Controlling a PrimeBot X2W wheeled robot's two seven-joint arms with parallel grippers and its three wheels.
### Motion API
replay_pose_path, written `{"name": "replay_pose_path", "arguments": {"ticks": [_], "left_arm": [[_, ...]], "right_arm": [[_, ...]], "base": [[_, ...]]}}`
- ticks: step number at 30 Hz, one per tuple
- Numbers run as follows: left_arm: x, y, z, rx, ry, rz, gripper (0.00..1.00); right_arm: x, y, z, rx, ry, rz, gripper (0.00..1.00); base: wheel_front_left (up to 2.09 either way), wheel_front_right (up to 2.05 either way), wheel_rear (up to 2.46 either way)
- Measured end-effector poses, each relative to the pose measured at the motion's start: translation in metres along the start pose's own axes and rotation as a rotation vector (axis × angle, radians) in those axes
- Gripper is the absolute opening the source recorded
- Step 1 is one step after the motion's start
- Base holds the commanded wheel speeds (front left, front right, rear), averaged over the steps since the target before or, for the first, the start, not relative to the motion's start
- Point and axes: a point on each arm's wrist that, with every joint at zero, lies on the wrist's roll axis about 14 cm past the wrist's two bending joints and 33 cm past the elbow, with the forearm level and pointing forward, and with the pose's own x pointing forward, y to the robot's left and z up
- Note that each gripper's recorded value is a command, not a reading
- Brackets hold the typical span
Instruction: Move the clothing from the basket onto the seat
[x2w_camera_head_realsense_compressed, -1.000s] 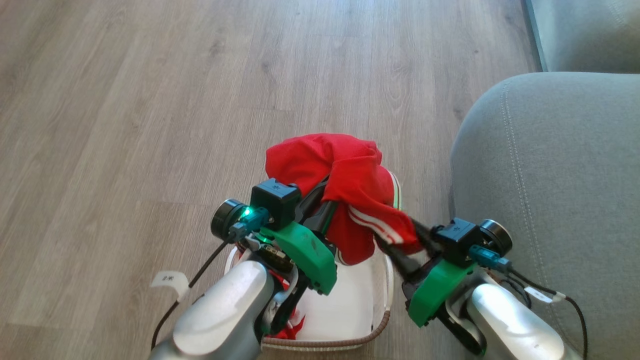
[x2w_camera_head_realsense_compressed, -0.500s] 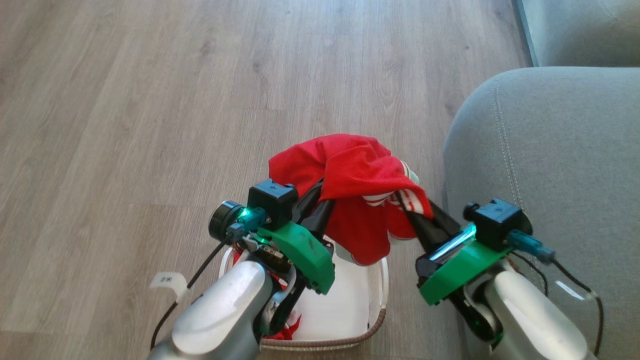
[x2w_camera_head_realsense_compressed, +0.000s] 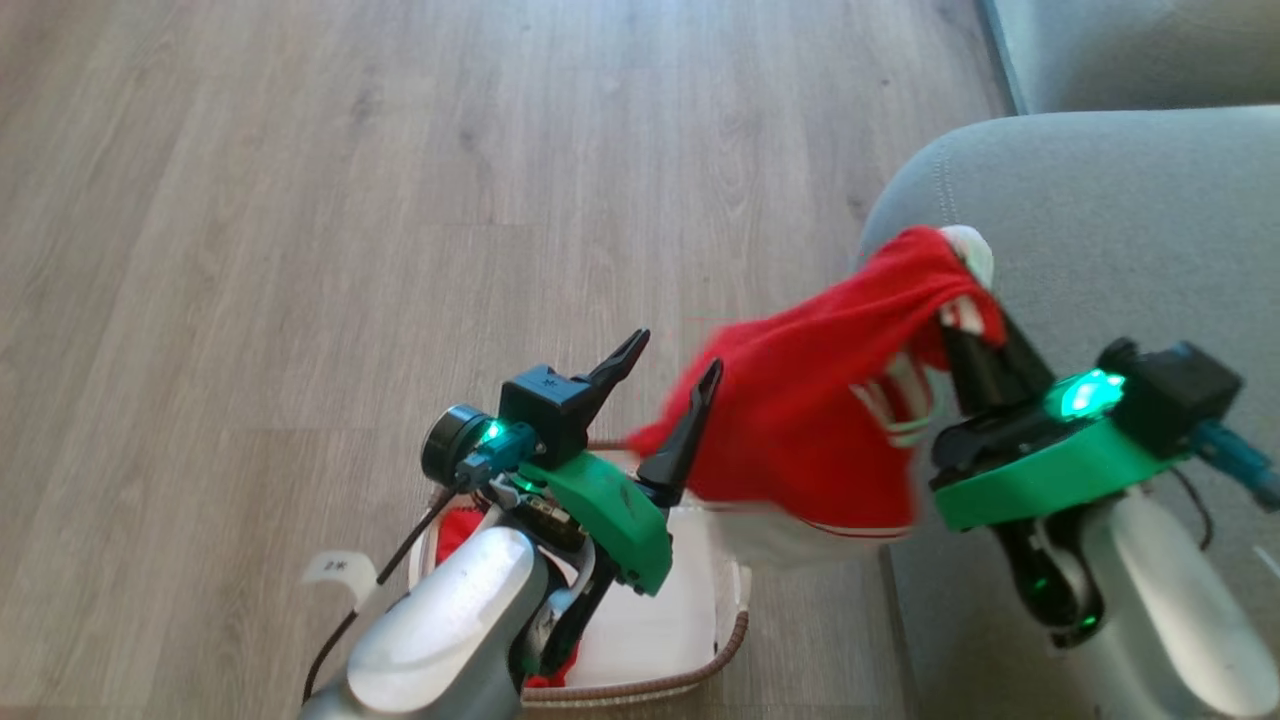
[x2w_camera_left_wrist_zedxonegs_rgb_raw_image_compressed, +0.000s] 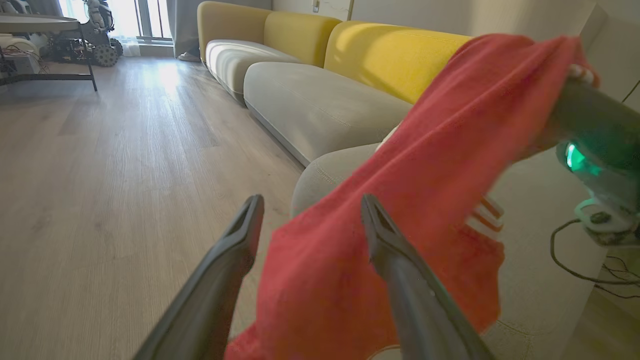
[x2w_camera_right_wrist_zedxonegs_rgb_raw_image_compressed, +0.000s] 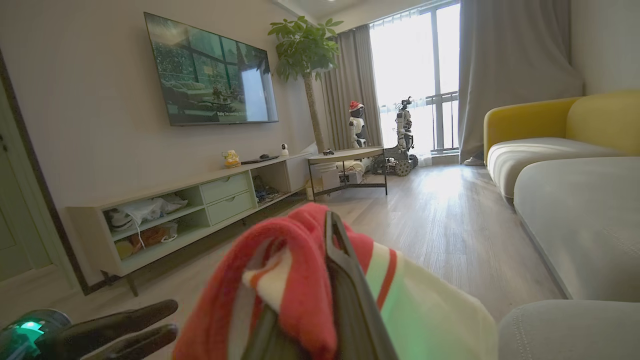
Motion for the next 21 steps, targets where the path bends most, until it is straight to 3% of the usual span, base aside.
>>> {"name": "replay_pose_path", "arguments": {"ticks": [10, 21], "left_arm": [[0.011, -0.029, -0.005, 0.008, -0.003, -0.109, 1.0], [0.032, -0.065, -0.016, 0.028, -0.012, -0.242, 1.0]], "right_arm": [[-0.018, -0.048, 0.057, -0.051, -0.137, -0.119, 0.0], [-0.064, -0.097, 0.11, -0.114, -0.225, -0.257, 0.0]], "base": [[0.0, 0.0, 0.0], [0.0, 0.0, 0.0]]}}
